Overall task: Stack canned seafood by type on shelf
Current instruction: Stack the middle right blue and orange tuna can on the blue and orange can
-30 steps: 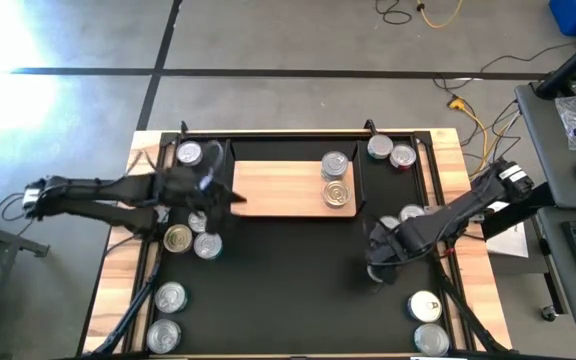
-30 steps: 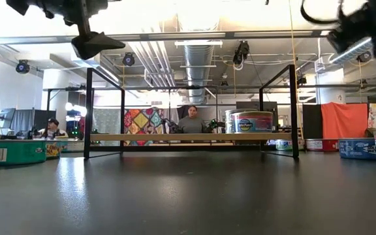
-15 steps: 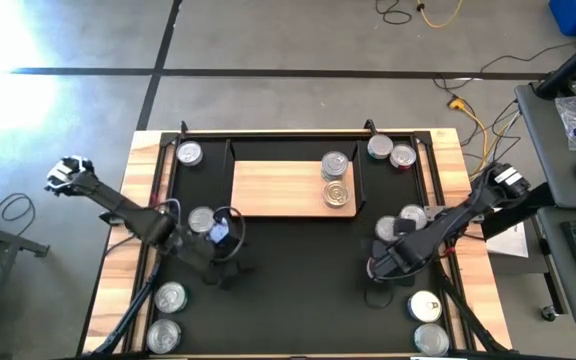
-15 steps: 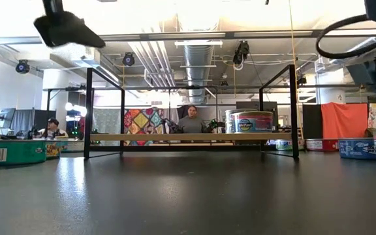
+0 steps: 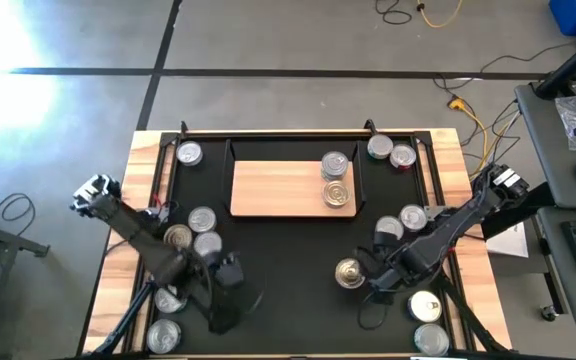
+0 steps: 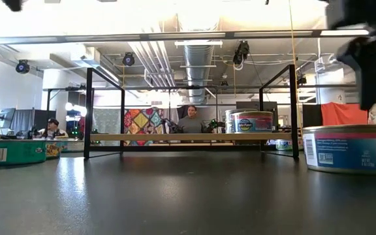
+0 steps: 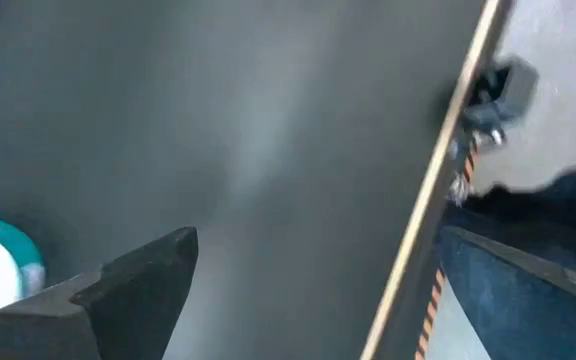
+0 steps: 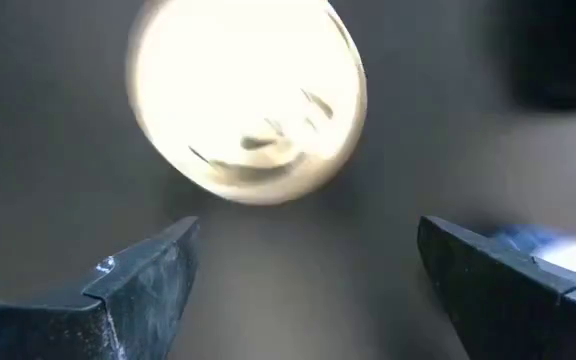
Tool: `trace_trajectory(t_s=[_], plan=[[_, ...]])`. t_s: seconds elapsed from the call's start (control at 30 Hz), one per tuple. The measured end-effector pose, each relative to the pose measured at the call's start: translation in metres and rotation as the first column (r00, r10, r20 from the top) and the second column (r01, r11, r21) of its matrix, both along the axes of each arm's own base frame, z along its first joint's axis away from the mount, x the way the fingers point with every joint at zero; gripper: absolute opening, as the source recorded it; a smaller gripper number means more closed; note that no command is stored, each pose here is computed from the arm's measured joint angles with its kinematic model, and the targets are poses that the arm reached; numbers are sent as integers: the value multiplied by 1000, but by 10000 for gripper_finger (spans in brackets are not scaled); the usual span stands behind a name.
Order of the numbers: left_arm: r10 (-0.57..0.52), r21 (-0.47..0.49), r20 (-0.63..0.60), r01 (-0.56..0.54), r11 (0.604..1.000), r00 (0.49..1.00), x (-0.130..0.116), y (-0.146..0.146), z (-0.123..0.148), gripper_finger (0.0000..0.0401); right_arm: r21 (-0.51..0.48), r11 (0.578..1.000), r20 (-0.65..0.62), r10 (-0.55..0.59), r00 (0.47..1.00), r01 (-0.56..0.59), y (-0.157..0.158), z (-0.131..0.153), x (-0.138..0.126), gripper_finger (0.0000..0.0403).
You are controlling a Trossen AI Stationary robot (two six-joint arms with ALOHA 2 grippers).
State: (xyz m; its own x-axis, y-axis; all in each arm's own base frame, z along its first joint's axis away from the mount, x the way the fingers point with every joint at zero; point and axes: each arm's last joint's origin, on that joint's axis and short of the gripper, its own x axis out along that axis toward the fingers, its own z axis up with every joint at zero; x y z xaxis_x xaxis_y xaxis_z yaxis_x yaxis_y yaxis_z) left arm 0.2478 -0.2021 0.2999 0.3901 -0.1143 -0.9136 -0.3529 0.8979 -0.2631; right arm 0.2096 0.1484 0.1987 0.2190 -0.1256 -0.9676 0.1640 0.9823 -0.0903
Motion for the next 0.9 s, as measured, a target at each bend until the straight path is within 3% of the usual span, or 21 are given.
trace_trajectory(t_s=[0.2,0.37,0.47,0.6,0.8,0.9], plan=[[34,-17,64,-33,999,997,9,-23,-8,398,-85,996,-76,-40,996,34,-5,-30,-18,365],[92,84,152,-106,991,984,15,-40,-28,398,-22,1000,24,-14,1000,14,10,-42,0,365],[56,127,104,-69,989,993,18,-53,-44,398,17,1000,106,-2,994,0,24,-46,20,365],[6,208,-18,-2,978,1000,16,-68,-60,398,30,998,114,54,992,-58,41,-46,39,365],[-40,309,-101,69,949,994,12,-85,-71,398,-6,990,60,141,988,-140,49,-47,41,365],[-57,354,-88,85,931,994,3,-82,-65,398,-1,988,95,153,984,-153,51,-47,44,365]])
